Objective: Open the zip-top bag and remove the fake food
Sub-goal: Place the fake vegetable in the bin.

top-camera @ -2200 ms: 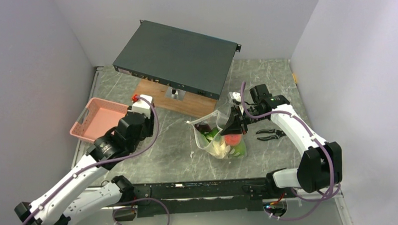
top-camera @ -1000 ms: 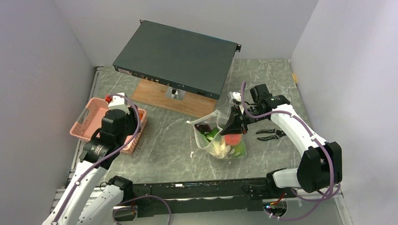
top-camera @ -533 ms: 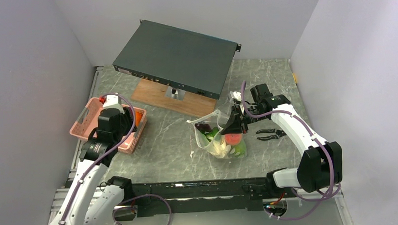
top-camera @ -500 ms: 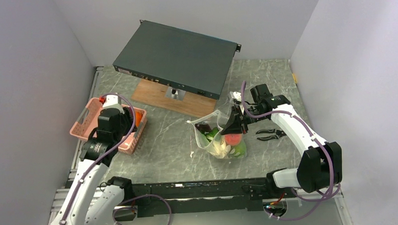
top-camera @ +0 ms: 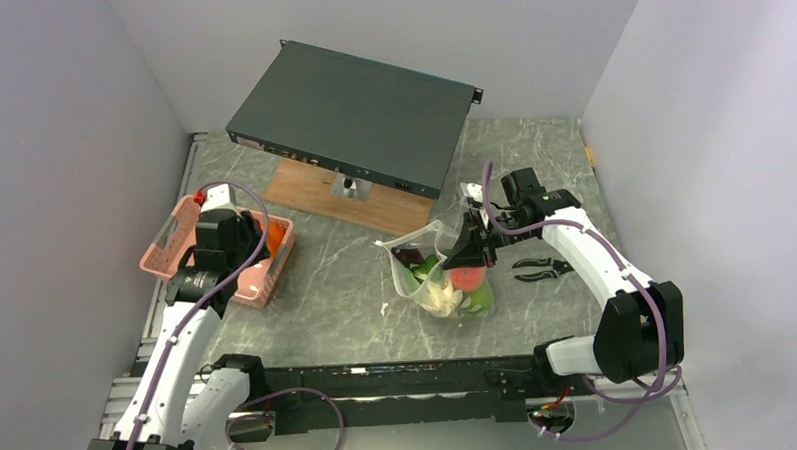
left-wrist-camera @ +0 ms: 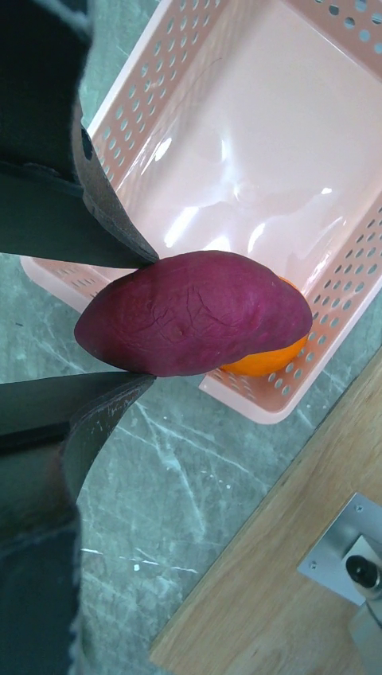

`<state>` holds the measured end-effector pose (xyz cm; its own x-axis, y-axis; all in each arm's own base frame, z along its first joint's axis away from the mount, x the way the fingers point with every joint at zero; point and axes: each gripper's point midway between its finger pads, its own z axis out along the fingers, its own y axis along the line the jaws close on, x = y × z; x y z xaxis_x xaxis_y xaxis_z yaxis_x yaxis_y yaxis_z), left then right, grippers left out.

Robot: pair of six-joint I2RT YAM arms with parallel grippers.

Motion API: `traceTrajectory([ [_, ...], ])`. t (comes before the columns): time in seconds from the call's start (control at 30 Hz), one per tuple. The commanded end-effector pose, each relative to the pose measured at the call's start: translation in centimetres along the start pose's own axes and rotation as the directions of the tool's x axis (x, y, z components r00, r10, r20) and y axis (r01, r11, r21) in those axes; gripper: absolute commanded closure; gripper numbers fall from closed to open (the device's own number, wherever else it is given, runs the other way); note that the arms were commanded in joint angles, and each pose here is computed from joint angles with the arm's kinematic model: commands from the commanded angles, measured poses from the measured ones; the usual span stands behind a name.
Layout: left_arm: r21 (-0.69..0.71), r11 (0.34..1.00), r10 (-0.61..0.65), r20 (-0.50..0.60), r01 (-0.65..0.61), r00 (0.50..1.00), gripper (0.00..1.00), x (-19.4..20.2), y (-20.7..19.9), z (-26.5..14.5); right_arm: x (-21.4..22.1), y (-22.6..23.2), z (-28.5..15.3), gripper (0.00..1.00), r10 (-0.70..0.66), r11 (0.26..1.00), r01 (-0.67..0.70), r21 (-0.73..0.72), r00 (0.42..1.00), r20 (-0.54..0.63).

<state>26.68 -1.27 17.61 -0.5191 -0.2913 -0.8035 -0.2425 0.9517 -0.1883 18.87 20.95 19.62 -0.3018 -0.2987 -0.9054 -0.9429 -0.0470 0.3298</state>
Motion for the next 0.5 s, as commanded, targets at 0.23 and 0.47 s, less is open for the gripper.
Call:
traceTrajectory([
  [0.23,-0.045,0.993,-0.106,0.036,0.107,0.994,1.00,-1.2,1.2,1.7,-1.0,-0.3,-0.3,1.00,-0.059,0.998,0.059,0.009,0.998,0.007],
  [0.47,-0.081,0.983,-0.161,0.022,0.162,0.987,1.00,-1.3,2.0,2.8,-0.9,-0.4,-0.4,1.00,-0.059,0.998,0.059,0.011,0.998,0.006],
])
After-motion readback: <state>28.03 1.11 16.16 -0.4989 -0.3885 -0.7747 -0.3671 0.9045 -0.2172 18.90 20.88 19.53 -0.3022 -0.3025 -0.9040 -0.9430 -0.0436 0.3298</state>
